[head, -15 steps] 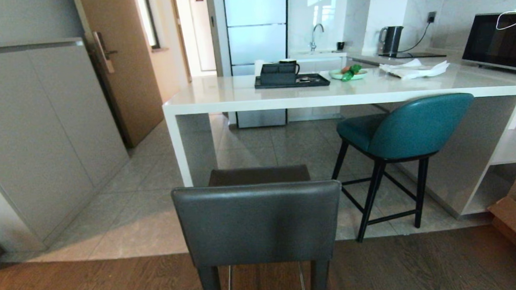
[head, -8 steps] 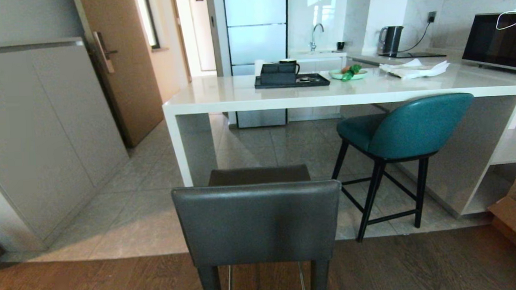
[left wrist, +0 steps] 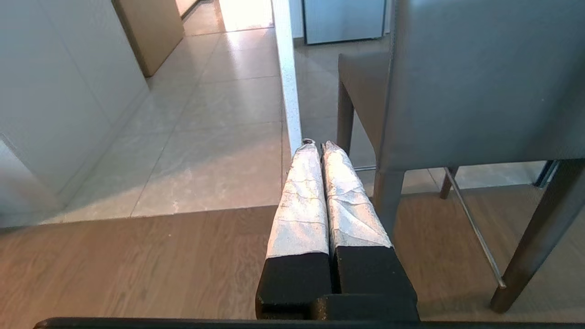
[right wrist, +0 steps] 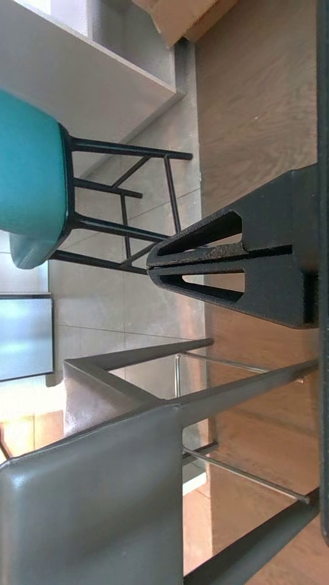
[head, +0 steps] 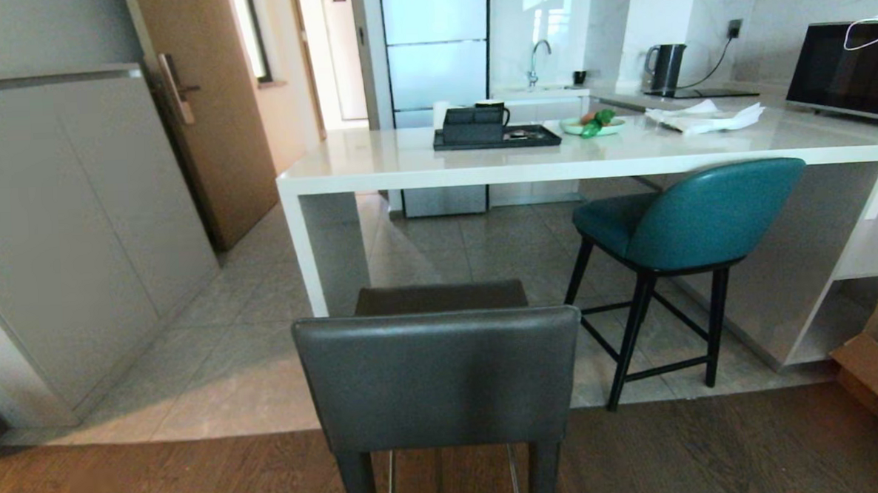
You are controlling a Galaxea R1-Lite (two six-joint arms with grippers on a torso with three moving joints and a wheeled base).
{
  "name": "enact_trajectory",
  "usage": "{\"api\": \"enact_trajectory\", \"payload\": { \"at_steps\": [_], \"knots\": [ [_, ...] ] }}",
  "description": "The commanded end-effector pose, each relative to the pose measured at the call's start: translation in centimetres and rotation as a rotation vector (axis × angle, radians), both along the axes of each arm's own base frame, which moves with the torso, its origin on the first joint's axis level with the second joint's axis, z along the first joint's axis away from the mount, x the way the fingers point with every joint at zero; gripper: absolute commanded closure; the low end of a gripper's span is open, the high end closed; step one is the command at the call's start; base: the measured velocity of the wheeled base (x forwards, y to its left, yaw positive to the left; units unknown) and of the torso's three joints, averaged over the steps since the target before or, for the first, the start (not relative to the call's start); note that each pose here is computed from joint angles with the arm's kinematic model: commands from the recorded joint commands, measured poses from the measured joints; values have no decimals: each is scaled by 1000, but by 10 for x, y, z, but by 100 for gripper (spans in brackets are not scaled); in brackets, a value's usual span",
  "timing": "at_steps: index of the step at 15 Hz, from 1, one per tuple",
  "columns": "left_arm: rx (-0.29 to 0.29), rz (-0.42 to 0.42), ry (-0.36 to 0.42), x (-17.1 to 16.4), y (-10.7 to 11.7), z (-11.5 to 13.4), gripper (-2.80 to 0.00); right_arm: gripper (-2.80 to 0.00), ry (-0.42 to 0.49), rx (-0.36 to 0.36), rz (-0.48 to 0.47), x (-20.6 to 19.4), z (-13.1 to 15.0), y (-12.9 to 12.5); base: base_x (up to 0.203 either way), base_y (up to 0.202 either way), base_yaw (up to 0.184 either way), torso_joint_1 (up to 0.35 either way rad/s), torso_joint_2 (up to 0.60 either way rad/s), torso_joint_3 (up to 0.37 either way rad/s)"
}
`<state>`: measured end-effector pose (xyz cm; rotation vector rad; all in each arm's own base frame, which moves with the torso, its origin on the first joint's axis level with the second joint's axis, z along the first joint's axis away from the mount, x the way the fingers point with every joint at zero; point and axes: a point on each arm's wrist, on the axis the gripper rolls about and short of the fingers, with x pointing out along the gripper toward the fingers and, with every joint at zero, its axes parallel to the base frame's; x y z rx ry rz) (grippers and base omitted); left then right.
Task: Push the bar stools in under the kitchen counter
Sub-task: Pull the blue chair out from under the dining table
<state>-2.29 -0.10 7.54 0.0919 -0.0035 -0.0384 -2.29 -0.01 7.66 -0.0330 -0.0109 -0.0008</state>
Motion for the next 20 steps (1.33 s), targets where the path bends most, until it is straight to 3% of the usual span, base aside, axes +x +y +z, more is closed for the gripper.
{"api": "enact_trajectory", "payload": {
  "at_steps": [1,13,17,20],
  "knots": [
    [-3,-1,3,0,0,-1,0,0,6,3,1,0,-1,0,0,0,0,0,0,0],
    [-6,-1,4,0,0,-1,0,0,5,35,-1,0,-1,0,0,0,0,0,0,0],
    [-78,49,3,0,1,-1,0,0,5,35,-1,0,-1,0,0,0,0,0,0,0],
    [-78,49,0,0,1,-1,0,0,5,35,-1,0,-1,0,0,0,0,0,0,0]
  ]
}}
